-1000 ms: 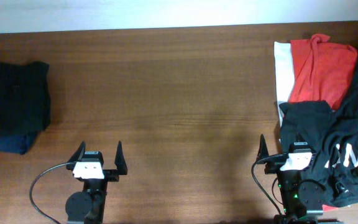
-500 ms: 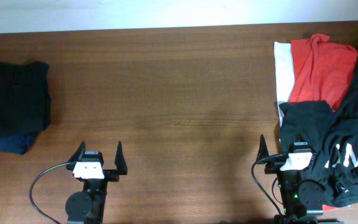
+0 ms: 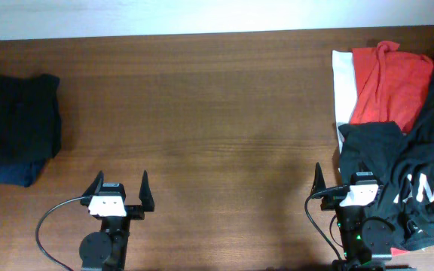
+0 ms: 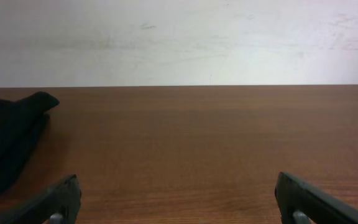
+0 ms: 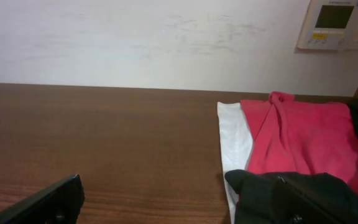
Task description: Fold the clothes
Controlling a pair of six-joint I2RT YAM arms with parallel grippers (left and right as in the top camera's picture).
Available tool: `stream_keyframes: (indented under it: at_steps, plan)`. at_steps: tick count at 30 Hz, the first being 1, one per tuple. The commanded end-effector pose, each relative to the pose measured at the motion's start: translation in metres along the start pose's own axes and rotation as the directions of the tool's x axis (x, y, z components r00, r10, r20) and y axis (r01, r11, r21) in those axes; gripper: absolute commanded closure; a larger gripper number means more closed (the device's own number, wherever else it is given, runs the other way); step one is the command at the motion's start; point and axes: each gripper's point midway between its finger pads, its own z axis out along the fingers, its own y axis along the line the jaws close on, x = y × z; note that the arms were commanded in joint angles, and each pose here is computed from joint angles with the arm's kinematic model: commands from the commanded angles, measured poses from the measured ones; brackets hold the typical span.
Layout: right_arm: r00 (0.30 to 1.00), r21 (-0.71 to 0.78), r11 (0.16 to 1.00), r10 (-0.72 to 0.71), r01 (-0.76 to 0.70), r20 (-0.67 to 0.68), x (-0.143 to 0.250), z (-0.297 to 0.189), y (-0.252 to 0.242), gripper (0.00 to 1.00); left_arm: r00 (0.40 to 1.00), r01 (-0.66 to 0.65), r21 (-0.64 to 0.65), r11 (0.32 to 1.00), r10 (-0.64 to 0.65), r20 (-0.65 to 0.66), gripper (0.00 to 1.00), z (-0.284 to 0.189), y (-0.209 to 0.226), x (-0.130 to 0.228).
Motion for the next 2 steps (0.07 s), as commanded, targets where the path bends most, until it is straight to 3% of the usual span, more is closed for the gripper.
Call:
stream_keyframes:
  at_steps: [1, 2]
  plan:
    - [1.0, -0.003, 1.0, -0.006, 0.006, -0.001, 0.0016, -0.0002, 0.0, 0.01, 1.0, -0.012, -0.005, 1.0, 0.012, 0.003, 0.01, -0.0004, 0.0012, 0.0]
    - [1.0, -0.003, 1.0, -0.006, 0.006, -0.001, 0.0016, -0.0002, 0.0, 0.01, 1.0, -0.012, -0.005, 1.0, 0.012, 0.003, 0.01, -0.0004, 0.0012, 0.0]
